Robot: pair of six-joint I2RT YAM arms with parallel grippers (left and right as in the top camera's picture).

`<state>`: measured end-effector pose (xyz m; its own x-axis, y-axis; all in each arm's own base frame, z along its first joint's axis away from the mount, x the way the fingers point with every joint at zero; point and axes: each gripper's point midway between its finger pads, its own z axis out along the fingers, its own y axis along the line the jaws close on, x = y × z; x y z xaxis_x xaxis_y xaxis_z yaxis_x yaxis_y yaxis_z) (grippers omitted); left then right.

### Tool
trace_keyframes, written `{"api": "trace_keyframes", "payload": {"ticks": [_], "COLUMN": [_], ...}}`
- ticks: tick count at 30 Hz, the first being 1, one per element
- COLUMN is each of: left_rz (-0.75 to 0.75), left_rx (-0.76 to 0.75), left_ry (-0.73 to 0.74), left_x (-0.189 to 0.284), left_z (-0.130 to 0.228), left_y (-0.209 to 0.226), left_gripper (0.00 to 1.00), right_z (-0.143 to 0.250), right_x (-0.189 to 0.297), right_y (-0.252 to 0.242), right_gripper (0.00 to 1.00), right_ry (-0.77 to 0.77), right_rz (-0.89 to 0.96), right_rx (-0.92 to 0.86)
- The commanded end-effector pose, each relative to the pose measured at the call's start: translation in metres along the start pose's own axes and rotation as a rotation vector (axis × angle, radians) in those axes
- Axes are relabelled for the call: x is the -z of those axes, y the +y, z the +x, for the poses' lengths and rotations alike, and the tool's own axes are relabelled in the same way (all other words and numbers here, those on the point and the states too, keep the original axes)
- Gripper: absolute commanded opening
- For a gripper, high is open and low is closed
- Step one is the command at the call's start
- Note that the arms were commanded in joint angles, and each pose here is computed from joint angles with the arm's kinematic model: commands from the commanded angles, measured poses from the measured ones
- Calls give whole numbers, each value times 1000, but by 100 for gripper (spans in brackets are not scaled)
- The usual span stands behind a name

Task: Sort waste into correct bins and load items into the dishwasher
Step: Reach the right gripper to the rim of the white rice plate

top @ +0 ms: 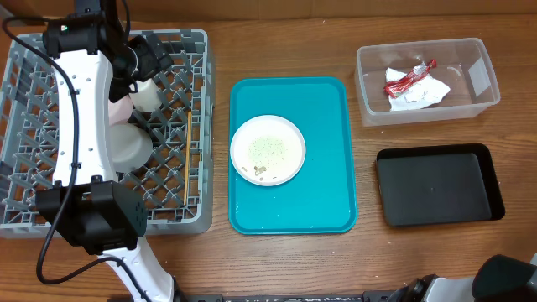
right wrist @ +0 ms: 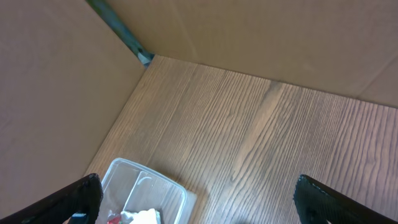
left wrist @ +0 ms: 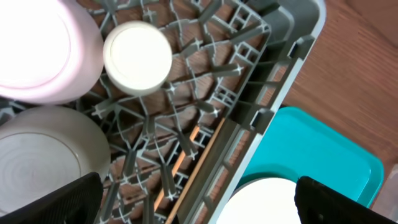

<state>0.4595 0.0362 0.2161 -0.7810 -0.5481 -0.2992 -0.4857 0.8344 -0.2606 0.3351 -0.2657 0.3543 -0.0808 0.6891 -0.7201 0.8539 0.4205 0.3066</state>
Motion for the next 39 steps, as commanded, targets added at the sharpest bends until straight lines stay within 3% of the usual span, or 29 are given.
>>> {"api": "trace_keyframes", "payload": {"ticks": [1, 4, 11, 15, 17, 22, 27, 30, 31, 39], "left_rz": [32, 39, 39, 40, 40, 40, 39, 39, 39, 38], "left_rx": [7, 42, 51, 51, 51, 50, 50, 50, 50, 50], "left_ry": [-54, -63, -62, -63, -63, -63, -63, -62, -63, -62], "left_x": [14, 14, 14, 14, 14, 14, 14, 14, 14, 14], "left_z": [-7, -10, -9, -9, -9, -9, -9, -9, -9, -9], "left_y": [-9, -11, -11, -11, -11, -11, -11, -11, -11, -11], "left_gripper": [100, 100, 100, 100, 100, 100, 100, 100, 100, 100], "right_z": [-5, 11, 88, 155, 199, 311, 397, 440, 452, 520], "right_x": [5, 8, 82, 112, 121, 100, 78, 74, 73, 90], "right_y": [4, 33, 140, 182, 196, 212, 209, 202, 199, 185], "right_gripper": [100, 100, 100, 100, 100, 100, 38, 8, 4, 4], "right_ry": [-18, 75, 511, 595, 634, 667, 704, 778, 798, 998], "right_rz": [-18, -182, -855, -992, -997, -739, -511, -456, -440, -465], "right_rx": [-3, -1, 61, 319, 467, 766, 868, 900, 920, 995]}}
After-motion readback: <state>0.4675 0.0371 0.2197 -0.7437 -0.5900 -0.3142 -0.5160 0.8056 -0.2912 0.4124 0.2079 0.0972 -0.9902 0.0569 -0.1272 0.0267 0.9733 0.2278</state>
